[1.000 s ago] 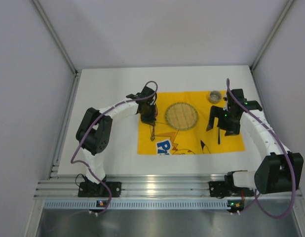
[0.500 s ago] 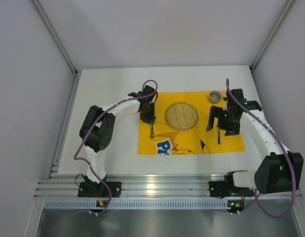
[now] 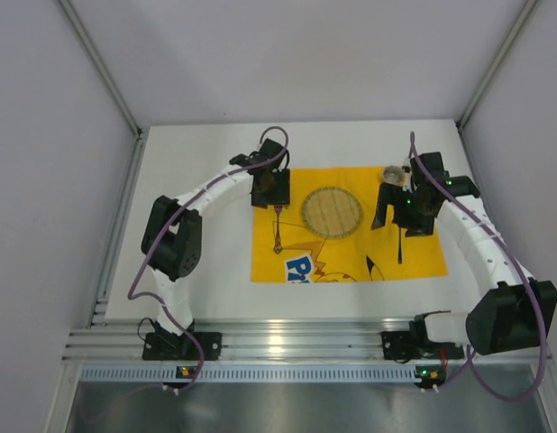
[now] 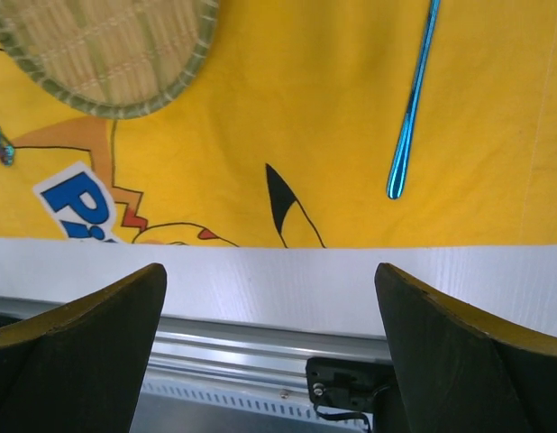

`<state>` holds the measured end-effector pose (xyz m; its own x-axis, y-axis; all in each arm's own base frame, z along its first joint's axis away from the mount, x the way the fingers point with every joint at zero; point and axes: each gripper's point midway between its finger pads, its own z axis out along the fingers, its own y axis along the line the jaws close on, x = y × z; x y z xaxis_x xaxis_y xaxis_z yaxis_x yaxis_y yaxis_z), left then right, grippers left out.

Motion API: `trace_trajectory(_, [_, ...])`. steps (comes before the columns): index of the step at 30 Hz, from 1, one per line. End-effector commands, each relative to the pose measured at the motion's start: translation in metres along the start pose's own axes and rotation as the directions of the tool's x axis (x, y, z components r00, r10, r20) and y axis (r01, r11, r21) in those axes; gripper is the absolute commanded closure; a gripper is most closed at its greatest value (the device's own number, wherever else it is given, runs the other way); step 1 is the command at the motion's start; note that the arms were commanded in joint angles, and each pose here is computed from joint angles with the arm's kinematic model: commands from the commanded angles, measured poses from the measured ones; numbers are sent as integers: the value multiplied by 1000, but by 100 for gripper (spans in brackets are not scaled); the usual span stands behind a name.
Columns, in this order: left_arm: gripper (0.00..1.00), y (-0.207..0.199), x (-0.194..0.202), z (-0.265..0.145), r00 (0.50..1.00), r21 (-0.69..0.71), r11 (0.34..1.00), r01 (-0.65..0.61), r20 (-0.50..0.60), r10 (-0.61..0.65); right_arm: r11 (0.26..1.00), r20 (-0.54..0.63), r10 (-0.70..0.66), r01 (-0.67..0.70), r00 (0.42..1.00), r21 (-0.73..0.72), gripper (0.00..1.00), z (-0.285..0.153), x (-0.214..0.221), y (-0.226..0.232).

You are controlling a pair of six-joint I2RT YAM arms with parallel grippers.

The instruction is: Set the dinner table for one person

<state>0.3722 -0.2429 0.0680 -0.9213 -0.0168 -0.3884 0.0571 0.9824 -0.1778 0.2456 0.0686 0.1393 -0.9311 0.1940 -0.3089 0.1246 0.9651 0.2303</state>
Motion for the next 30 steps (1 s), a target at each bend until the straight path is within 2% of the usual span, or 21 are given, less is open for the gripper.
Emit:
trace_trajectory(1, [34,-12,-73,-80,965,26,998,-55,259,47,993,109,-64,74,992,-90,0,-30,-29,36])
trace_trajectory(4, [30,-19,-107,-127,900,42,992,-120,427,90,978,196,-119,149,973,-144,0,-56,-43,64])
trace_trajectory(5, [30,-22,-122,-150,851,60,990,-126,519,77,968,236,-146,188,961,-167,0,-67,-47,78])
trace_trajectory(7, [30,-13,-134,-170,785,24,991,-130,613,88,950,319,-166,238,933,-200,0,-82,-53,92])
trace_trajectory(8, [30,-11,-144,-189,693,33,989,-148,717,79,944,340,-174,255,924,-211,0,-85,-49,96])
trace_trajectory(9, [30,-9,-144,-195,641,31,987,-157,764,78,940,358,-170,260,918,-220,0,-87,-48,99])
trace_trajectory(10, [21,-6,-147,-205,570,32,986,-163,819,68,937,397,-148,257,906,-236,0,-91,-52,103])
trace_trajectory(11, [5,10,-124,-195,542,7,986,-167,836,86,935,399,-147,258,905,-241,0,-84,-45,105])
trace_trajectory(12, [2,8,-137,-221,390,8,982,-191,918,69,931,460,-127,266,879,-251,0,-97,-44,105])
trace_trajectory(13, [2,14,-130,-222,348,-12,980,-198,934,81,928,491,-100,259,865,-267,0,-100,-44,107])
trace_trajectory(14, [2,28,-111,-208,351,-40,981,-189,930,105,920,537,-87,274,839,-279,0,-97,-44,112])
trace_trajectory(15, [2,39,-108,-206,348,-65,986,-151,930,115,920,614,-47,274,788,-281,0,-114,-45,108])
trace_trajectory(16, [2,47,-103,-200,370,-89,987,-133,920,133,902,687,4,293,727,-316,0,-128,-54,114])
trace_trajectory(18, [2,69,-94,-191,423,-134,990,-41,895,139,889,749,41,317,662,-329,0,-129,-44,107])
trace_trajectory(19, [1,80,-85,-183,463,-163,987,-11,874,149,874,802,59,357,594,-329,0,-140,-49,109])
trace_trajectory(20, [2,93,-81,-180,476,-184,982,34,867,146,865,820,54,384,570,-323,0,-135,-40,105])
trace_trajectory(22, [2,110,-64,-166,519,-219,976,17,836,179,846,869,20,455,495,-278,0,-141,-39,104])
trace_trajectory(25, [2,146,-44,-146,563,-194,980,30,814,144,829,880,-47,510,473,-230,0,-136,-28,99])
trace_trajectory(26, [2,175,-41,-143,575,-197,976,95,811,108,828,881,-58,516,470,-221,0,-137,-26,99])
trace_trajectory(28, [2,194,-25,-125,605,-132,983,124,796,30,830,872,-82,517,483,-208,0,-133,-21,94])
trace_trajectory(30, [2,225,-22,-124,596,-144,973,179,803,10,831,867,-84,516,490,-211,0,-133,-17,92])
